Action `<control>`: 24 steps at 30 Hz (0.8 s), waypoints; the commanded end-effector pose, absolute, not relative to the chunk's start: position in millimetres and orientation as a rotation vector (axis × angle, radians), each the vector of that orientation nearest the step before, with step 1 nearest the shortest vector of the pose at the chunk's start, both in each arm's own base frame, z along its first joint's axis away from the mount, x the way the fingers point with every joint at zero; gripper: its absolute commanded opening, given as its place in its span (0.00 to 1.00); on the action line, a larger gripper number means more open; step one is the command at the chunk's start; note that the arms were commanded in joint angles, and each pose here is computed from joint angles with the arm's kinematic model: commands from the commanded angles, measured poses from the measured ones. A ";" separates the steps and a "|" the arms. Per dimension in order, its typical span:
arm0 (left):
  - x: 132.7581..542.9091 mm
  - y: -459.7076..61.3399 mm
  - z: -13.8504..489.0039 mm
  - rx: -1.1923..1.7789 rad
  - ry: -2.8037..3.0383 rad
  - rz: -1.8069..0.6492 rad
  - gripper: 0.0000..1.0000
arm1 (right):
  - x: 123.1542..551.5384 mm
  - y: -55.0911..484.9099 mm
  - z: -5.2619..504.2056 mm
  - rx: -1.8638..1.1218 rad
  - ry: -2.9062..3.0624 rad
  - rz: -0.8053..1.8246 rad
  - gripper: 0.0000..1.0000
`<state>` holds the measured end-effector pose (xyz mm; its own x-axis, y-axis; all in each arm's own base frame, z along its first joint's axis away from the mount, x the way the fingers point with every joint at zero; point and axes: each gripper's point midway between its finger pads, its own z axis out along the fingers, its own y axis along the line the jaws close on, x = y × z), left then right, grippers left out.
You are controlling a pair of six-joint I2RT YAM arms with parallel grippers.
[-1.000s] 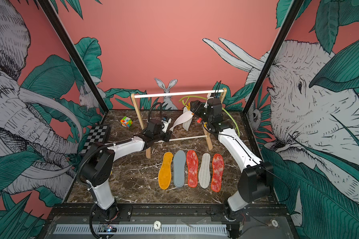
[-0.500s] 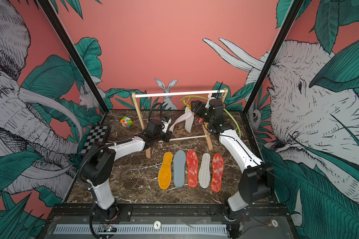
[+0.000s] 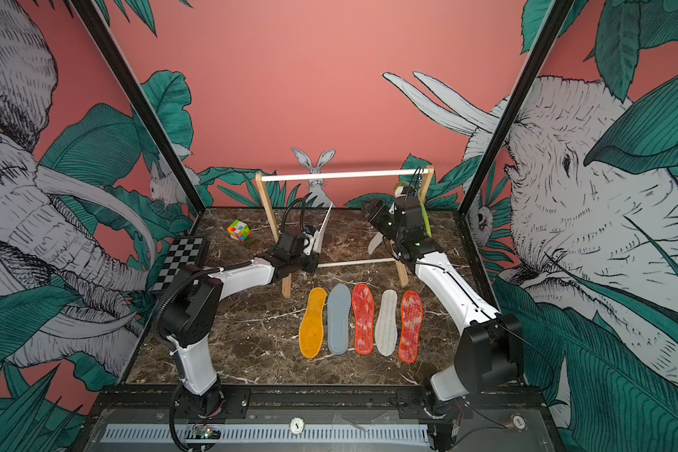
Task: Take the shoe insoles off the hanger
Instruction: Open the clamp at the hanger, then place the insole at the center of the board.
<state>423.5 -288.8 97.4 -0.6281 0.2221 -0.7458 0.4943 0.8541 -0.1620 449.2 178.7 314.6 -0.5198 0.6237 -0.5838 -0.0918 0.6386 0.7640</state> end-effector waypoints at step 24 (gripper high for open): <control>348.8 -306.1 130.0 0.684 2.197 -0.629 0.00 | 367.3 224.3 353.2 0.174 1.855 1.146 0.76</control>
<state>366.9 -300.9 115.2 -0.6022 0.2716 -0.7507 0.5910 0.7839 -0.1905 384.9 219.7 332.0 -0.5887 0.5552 -0.5875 -0.2447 0.5703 0.7841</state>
